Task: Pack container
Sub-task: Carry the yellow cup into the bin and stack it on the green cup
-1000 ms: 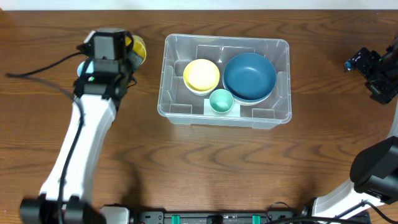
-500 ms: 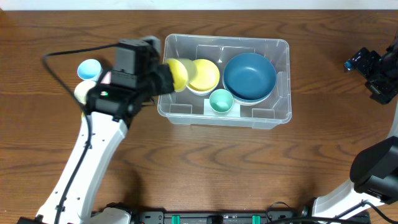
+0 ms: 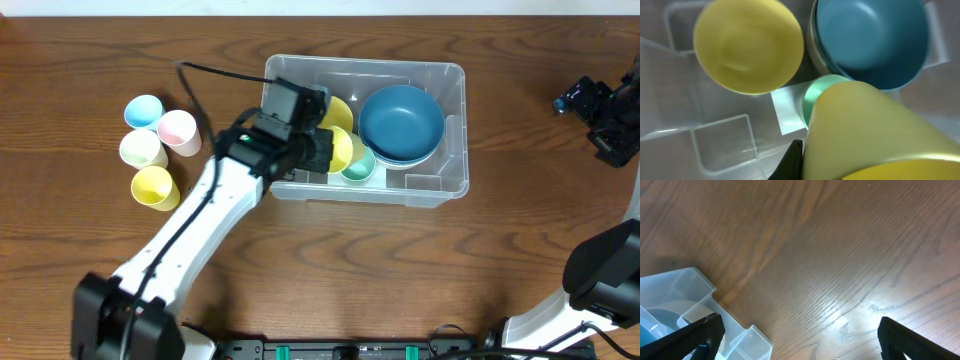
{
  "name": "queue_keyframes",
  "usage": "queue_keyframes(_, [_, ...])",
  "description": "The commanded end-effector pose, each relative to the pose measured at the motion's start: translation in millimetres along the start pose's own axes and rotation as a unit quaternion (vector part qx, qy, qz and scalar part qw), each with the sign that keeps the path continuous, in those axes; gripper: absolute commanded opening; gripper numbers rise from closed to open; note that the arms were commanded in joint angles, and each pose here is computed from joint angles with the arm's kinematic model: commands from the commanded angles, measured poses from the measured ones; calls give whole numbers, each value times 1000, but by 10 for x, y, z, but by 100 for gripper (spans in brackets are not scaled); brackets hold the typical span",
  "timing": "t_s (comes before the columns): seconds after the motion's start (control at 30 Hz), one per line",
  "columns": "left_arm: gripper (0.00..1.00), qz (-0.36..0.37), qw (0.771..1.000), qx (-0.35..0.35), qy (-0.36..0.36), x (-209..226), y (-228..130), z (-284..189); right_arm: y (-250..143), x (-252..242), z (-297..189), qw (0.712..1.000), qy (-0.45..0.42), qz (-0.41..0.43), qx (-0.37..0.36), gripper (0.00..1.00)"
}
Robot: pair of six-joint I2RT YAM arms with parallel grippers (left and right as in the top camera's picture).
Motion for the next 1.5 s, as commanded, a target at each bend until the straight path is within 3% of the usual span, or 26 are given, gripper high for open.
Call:
queue_keyframes(0.0, [6, 9, 1000, 3, 18, 31, 1, 106, -7, -9, -22, 1000, 0, 6, -2, 99])
queue_keyframes(0.9, [6, 23, 999, 19, 14, -77, -54, 222, -6, -10, -22, 1000, 0, 6, -2, 99])
queue_keyframes(0.93, [7, 23, 999, 19, 14, -77, -54, 222, -6, -10, -22, 1000, 0, 6, -2, 99])
queue_keyframes(1.07, [32, 23, 999, 19, 14, -76, -54, 222, -6, -10, -22, 1000, 0, 6, -2, 99])
queue_keyframes(1.47, [33, 17, 999, -7, 34, -6, 26, 181, -6, -10, -22, 1000, 0, 6, -2, 99])
Point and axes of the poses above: each gripper's point midway between its finger pads, its own z axis out along the fingers, its own x axis along the line the jaws close on, y = z × x, the point moved 10 cm from there along -z, back along the fingers, and after that the axes turned 2 degrees about z, right-handed, at the moved point
